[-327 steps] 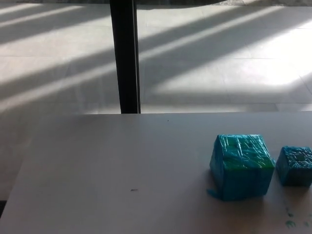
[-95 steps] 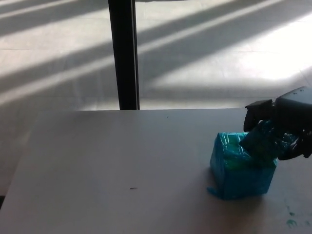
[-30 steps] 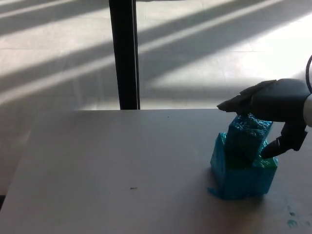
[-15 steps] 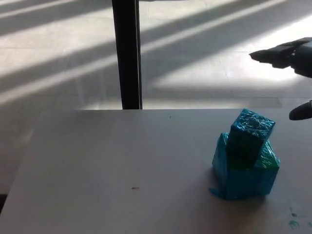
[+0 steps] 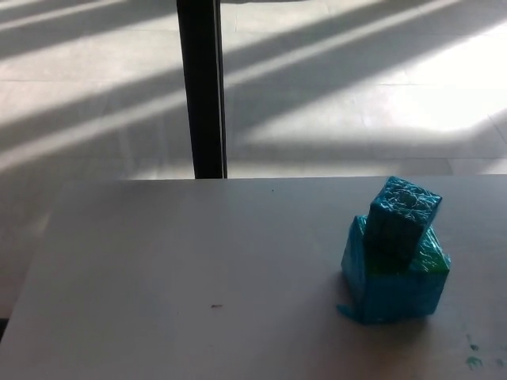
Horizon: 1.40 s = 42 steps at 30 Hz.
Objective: The robot uses its right hand to pick up the small cube kept on the middle on the desk and place it on the bigger cube kept next to it
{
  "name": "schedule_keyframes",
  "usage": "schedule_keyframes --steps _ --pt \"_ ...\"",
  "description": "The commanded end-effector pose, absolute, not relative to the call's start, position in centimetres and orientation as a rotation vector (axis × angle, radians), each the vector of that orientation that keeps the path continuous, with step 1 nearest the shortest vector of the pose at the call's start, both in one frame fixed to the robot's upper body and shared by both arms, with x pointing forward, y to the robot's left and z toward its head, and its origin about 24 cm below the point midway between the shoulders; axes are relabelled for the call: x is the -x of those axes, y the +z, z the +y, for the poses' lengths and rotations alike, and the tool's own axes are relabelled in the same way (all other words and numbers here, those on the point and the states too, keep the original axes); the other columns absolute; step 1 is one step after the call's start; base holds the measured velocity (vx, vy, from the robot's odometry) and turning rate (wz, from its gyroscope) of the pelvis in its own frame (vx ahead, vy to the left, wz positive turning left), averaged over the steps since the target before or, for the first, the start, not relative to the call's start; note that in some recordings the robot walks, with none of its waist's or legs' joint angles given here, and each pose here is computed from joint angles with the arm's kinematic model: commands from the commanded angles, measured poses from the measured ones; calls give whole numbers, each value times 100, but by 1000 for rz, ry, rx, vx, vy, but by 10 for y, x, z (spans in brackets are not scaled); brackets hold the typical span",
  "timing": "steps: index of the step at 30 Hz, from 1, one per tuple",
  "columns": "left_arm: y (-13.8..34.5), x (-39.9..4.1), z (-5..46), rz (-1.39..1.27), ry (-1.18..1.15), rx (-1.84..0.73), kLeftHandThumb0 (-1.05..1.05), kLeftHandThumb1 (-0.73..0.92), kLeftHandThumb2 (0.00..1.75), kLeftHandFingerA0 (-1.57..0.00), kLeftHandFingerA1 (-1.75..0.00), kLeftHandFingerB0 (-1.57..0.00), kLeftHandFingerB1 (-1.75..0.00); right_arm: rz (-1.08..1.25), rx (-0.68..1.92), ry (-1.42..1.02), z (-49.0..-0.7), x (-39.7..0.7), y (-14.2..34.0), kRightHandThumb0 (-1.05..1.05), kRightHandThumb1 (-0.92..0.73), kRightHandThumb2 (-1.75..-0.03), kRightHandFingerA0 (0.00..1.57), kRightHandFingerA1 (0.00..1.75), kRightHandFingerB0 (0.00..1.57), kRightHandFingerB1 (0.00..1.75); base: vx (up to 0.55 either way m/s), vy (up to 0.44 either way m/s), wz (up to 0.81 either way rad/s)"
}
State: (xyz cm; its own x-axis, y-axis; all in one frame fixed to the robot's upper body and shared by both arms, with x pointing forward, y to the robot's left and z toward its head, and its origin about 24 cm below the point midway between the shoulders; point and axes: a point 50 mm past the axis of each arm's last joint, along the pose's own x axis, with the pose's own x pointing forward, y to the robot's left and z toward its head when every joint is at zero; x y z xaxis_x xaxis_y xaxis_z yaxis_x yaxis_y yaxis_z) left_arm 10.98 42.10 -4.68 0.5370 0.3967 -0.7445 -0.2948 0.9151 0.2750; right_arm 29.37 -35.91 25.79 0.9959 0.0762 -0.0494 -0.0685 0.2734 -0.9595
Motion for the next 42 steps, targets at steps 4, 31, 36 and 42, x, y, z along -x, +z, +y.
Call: schedule_keyframes --steps 4,31,36,42 --pt "-48 -105 421 911 409 -121 -69 72 62 -42 -58 -43 -40 63 854 -286 -446 -224 210 -83 -50 -81 0 4 0 0 0 0 0" --pt "-51 -103 419 921 414 -128 -70 71 62 -46 -54 -48 -39 446 277 -643 -419 -128 -13 -65 -50 -83 14 63 19 51 0 0 0" --pt "-52 -102 416 922 403 -133 -70 72 63 -44 -56 -44 -39 478 338 -596 -416 -123 -16 -63 -62 -58 14 69 26 47 0 0 0" --pt "-52 -100 416 920 387 -141 -70 73 63 -45 -58 -45 -42 461 301 -608 -417 -121 -14 -61 -49 -82 15 64 22 54 0 0 0"
